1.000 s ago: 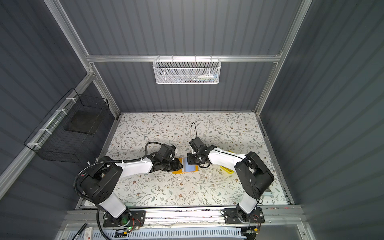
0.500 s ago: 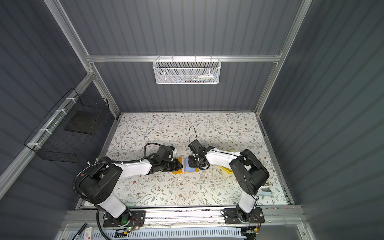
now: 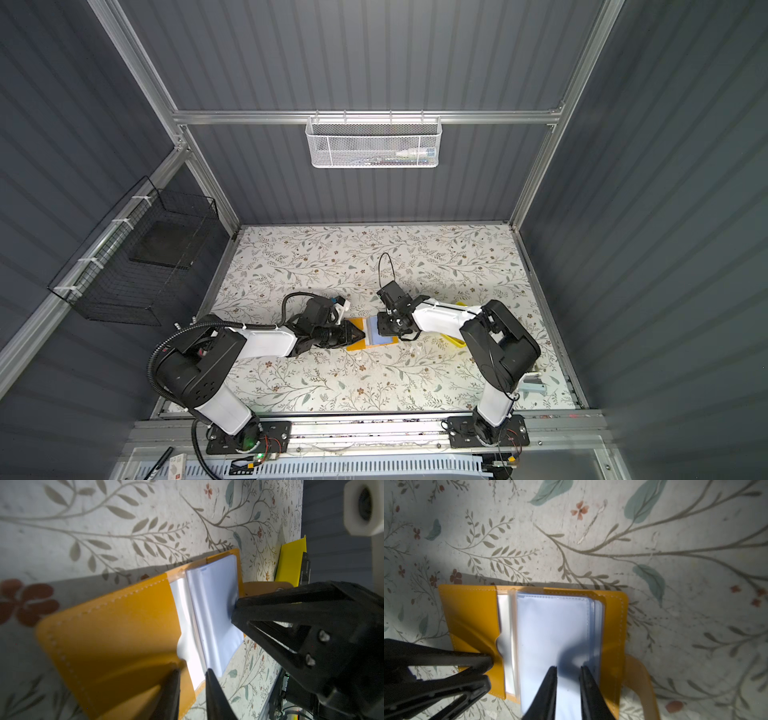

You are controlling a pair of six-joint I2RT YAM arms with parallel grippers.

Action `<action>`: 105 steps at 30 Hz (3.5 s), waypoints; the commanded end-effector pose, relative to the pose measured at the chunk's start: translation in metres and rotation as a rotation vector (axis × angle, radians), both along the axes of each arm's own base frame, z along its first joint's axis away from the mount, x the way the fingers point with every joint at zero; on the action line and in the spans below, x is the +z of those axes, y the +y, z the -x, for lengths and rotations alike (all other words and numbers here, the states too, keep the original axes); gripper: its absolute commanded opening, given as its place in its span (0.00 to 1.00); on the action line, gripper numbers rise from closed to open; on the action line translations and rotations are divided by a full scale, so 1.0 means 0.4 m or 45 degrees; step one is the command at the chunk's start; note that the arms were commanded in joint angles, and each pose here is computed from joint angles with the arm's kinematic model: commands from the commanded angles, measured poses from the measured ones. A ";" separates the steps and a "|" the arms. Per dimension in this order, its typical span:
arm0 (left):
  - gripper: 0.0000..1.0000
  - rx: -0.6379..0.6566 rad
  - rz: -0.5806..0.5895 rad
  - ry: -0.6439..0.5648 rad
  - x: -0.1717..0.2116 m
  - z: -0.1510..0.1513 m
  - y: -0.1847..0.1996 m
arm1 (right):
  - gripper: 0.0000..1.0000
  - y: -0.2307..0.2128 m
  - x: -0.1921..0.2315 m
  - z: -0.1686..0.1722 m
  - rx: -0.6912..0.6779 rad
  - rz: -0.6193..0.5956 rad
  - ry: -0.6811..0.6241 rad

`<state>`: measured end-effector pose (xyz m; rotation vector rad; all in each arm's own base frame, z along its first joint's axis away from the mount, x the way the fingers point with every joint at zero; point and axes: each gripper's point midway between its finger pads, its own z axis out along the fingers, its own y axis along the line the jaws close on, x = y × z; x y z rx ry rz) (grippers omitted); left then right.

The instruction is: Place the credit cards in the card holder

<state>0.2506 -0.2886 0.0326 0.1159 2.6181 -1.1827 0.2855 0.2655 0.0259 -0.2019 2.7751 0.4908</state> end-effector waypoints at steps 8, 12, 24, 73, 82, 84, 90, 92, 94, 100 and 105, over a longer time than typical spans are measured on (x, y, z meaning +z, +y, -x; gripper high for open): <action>0.39 -0.045 0.147 -0.090 0.110 -0.004 -0.032 | 0.25 -0.039 0.062 0.017 -0.045 -0.002 -0.064; 0.40 -0.048 0.205 -0.152 0.166 -0.011 -0.045 | 0.25 -0.055 0.131 0.018 -0.077 -0.044 -0.144; 0.42 -0.073 0.286 -0.420 0.368 -0.023 -0.057 | 0.30 -0.235 0.302 0.072 -0.278 0.047 -0.347; 0.42 -0.184 0.268 -0.414 0.339 -0.006 -0.074 | 0.83 -0.623 0.046 -0.033 -0.797 0.117 0.071; 0.42 -0.180 0.263 -0.409 0.337 -0.005 -0.071 | 0.77 -0.595 0.050 -0.096 -0.710 0.062 0.026; 0.42 -0.177 0.267 -0.410 0.341 -0.006 -0.072 | 0.76 -0.588 0.049 -0.107 -0.688 0.059 0.029; 0.42 -0.164 0.248 -0.412 0.341 -0.005 -0.063 | 0.76 -0.561 0.069 -0.195 -0.608 0.043 -0.036; 0.42 -0.159 0.237 -0.413 0.340 -0.004 -0.058 | 0.76 -0.543 0.076 -0.224 -0.569 0.047 -0.047; 0.42 -0.154 0.228 -0.410 0.336 -0.003 -0.055 | 0.76 -0.524 0.077 -0.248 -0.537 0.046 -0.053; 0.41 -0.136 0.210 -0.417 0.339 -0.005 -0.048 | 0.76 -0.445 0.078 -0.305 -0.430 0.049 -0.062; 0.41 -0.128 0.200 -0.420 0.343 -0.006 -0.043 | 0.76 -0.412 0.079 -0.329 -0.399 0.065 -0.080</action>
